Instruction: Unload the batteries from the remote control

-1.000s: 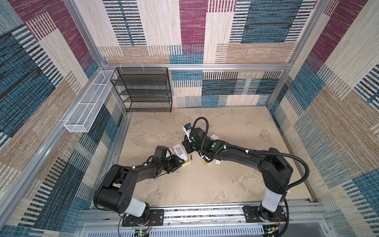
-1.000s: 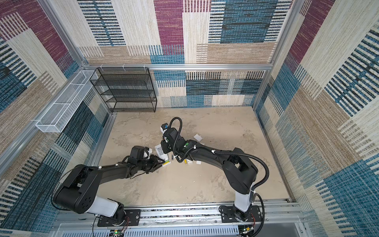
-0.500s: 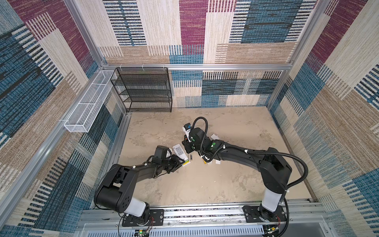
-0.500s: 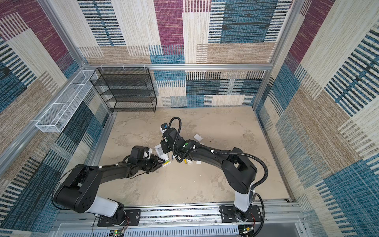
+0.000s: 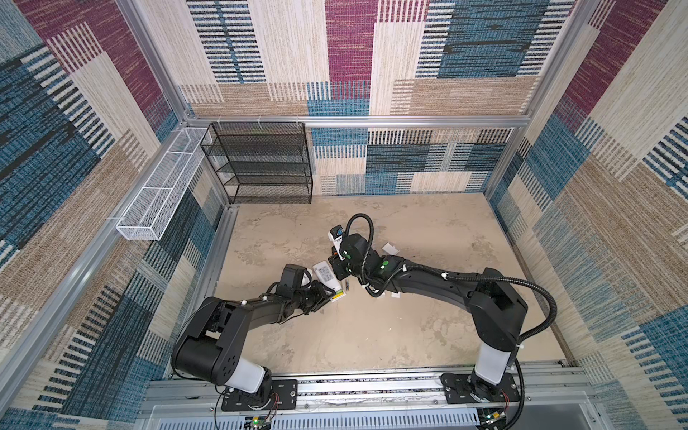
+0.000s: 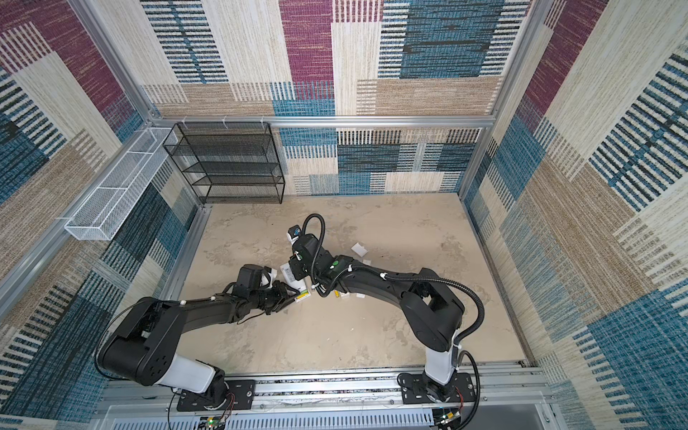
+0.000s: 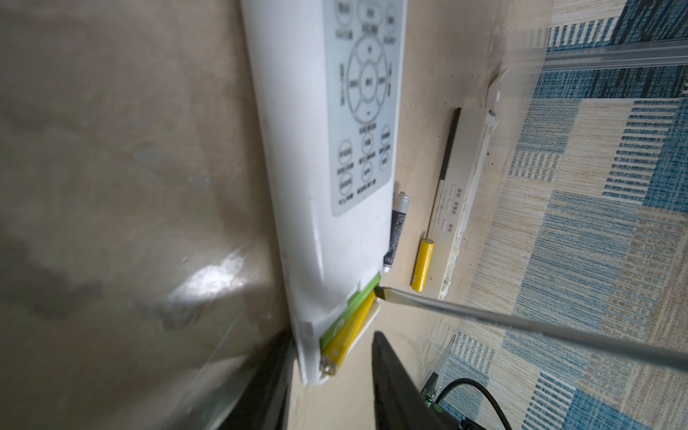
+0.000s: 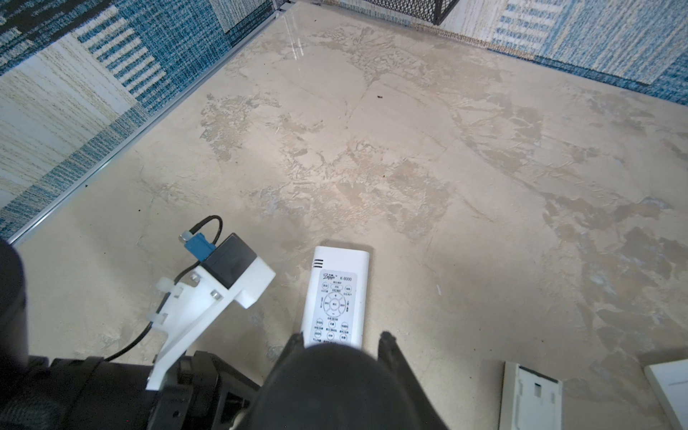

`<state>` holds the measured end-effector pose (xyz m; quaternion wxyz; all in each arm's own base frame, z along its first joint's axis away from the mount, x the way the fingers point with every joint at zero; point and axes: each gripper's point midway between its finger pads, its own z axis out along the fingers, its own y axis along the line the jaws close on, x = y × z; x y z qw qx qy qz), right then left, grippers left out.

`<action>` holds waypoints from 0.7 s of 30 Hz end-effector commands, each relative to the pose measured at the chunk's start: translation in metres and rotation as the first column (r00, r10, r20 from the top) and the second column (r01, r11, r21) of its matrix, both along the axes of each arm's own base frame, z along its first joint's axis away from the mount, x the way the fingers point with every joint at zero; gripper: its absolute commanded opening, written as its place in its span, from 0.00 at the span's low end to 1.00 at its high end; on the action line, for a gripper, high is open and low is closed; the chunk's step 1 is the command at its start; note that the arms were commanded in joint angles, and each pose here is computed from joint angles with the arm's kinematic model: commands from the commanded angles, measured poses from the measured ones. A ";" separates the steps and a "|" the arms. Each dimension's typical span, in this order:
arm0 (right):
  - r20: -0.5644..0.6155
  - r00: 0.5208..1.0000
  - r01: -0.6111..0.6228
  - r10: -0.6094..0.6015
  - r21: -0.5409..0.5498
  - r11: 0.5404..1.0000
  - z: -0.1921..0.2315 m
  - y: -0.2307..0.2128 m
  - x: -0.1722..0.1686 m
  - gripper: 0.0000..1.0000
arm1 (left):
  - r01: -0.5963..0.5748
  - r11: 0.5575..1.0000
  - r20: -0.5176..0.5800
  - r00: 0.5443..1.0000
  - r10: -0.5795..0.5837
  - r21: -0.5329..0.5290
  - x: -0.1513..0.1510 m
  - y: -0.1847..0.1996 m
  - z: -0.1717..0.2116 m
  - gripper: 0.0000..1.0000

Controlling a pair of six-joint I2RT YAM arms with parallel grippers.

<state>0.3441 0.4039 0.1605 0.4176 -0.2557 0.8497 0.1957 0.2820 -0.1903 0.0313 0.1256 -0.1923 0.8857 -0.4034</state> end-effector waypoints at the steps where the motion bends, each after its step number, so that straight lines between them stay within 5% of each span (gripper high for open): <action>1: -0.004 1.000 0.000 0.000 -0.017 1.000 -0.003 0.000 -0.001 0.00 | -0.031 0.999 -0.040 0.999 0.033 0.042 -0.005 0.008 -0.011 0.39; 21: -0.038 0.999 -0.022 0.023 0.029 0.999 -0.005 0.010 -0.009 0.00 | -0.038 0.998 -0.045 0.998 0.039 0.041 -0.009 0.007 -0.014 0.38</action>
